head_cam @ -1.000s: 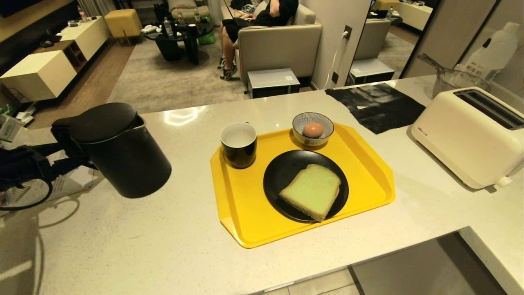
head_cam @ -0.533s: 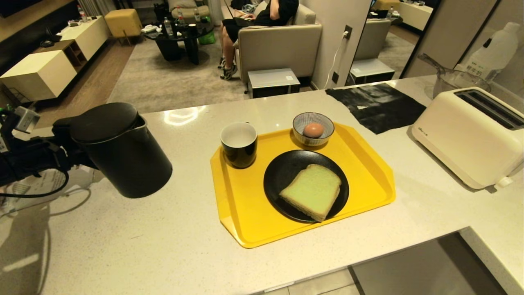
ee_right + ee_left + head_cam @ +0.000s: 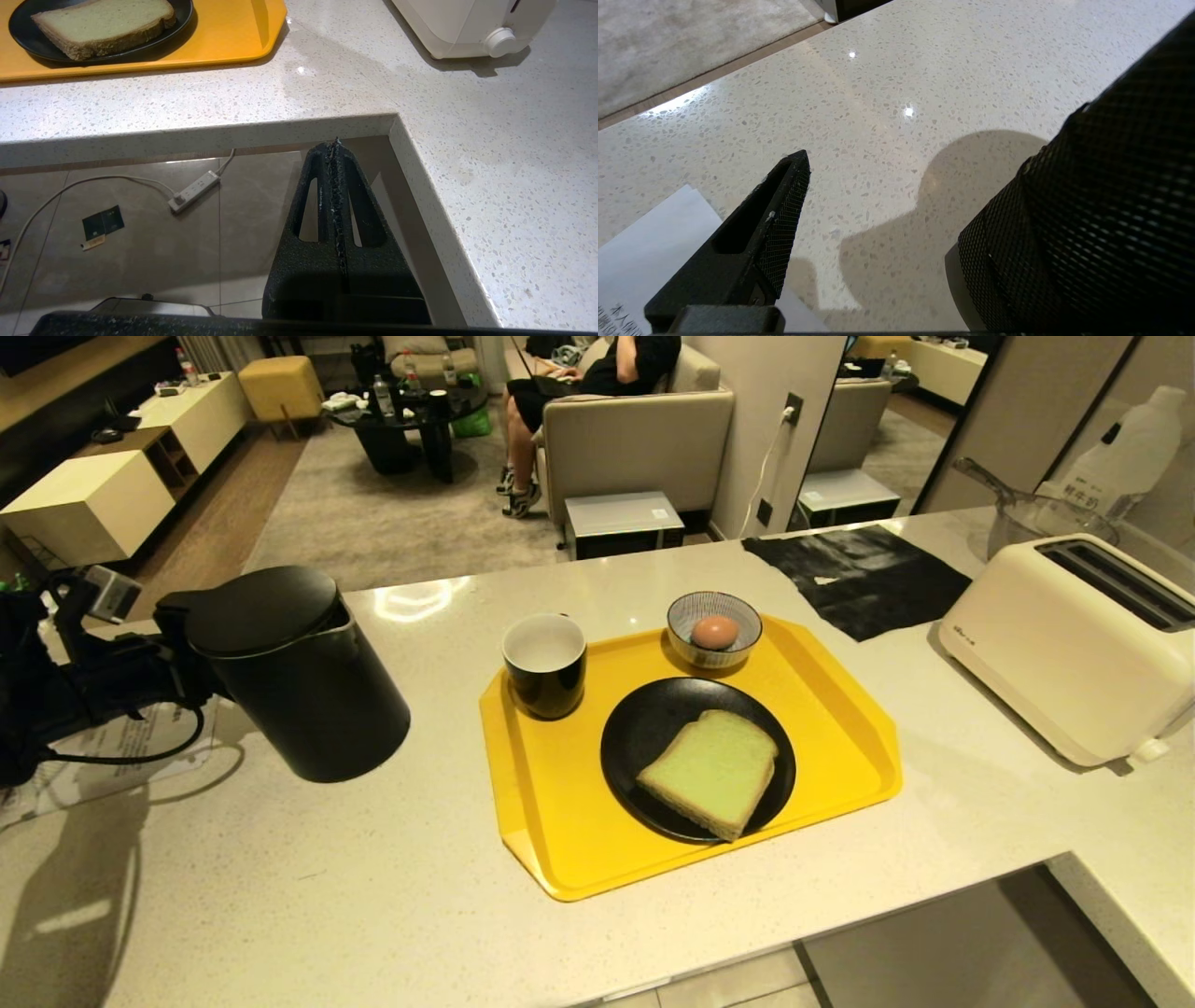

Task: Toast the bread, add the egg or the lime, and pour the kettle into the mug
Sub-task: Pick up the kettle

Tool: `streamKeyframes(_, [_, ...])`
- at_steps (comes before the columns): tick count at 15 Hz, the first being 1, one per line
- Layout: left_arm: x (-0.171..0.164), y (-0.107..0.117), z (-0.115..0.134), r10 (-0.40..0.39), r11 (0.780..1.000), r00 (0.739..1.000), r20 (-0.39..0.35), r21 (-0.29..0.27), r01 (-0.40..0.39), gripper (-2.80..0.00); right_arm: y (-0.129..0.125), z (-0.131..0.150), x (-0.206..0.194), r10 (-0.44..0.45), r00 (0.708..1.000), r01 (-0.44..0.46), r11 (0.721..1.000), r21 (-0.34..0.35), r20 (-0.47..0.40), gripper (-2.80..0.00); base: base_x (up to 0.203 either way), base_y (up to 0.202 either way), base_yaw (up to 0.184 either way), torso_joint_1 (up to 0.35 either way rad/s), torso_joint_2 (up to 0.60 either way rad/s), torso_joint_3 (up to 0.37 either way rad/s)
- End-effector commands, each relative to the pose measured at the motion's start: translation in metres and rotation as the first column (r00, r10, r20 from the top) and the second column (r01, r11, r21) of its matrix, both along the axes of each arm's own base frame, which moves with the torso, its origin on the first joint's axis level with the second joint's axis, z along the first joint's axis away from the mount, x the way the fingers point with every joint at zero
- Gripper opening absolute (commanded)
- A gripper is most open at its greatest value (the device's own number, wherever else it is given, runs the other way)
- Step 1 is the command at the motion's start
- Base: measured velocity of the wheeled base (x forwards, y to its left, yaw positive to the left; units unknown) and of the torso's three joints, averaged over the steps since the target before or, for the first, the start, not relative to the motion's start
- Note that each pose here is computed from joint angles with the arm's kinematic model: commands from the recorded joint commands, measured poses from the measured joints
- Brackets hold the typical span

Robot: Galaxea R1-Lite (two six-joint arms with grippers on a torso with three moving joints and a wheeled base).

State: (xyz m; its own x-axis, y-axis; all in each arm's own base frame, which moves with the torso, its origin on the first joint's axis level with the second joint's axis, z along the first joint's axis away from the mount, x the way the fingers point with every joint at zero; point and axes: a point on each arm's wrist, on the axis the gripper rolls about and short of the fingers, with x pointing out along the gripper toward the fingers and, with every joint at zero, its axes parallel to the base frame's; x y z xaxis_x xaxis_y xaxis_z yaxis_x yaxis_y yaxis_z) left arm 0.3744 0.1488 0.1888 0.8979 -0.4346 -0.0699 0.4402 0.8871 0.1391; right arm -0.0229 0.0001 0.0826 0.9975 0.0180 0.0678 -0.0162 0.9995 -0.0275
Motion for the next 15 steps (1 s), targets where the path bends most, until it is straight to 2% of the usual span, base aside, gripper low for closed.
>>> streamKeyframes(1, [0.005, -0.004, -0.001, -0.010, 1.000, 1.000, -0.001, -0.011, 0.010, 0.00, 0.000, -0.007, 0.002, 0.002, 1.000, -0.002, 1.000, -0.001, -0.026, -2.80, 0.000, 0.000, 0.000, 0.000, 0.00, 0.000])
streamKeyframes(6, [0.000, -0.014, -0.007, -0.081, 0.995, 0.996, -0.038, -0.056, 0.079, 0.00, 0.000, -0.007, 0.002, 0.000, 1.000, 0.000, 1.000, -0.001, -0.026, -2.80, 0.000, 0.000, 0.000, 0.000, 0.00, 0.000])
streamKeyframes(10, [-0.007, -0.024, -0.006, -0.144, 0.988, 0.989, -0.045, -0.066, 0.141, 0.00, 0.000, -0.007, 0.002, 0.000, 1.000, 0.000, 1.000, -0.001, -0.026, -2.80, 0.000, 0.000, 0.000, 0.000, 0.00, 0.000])
streamKeyframes(13, [-0.008, -0.024, -0.006, -0.137, 0.990, 0.990, -0.036, -0.049, 0.135, 0.00, 0.000, -0.007, 0.002, 0.001, 1.000, -0.001, 1.000, -0.001, -0.026, -2.80, 0.000, 0.000, 0.000, 0.000, 0.00, 0.000])
streamKeyframes(15, [-0.007, -0.023, -0.002, -0.096, 0.995, 0.995, -0.015, -0.029, 0.096, 0.00, 0.000, -0.007, 0.002, 0.000, 1.000, 0.000, 1.000, -0.001, -0.026, -2.80, 0.000, 0.000, 0.000, 0.000, 0.00, 0.000])
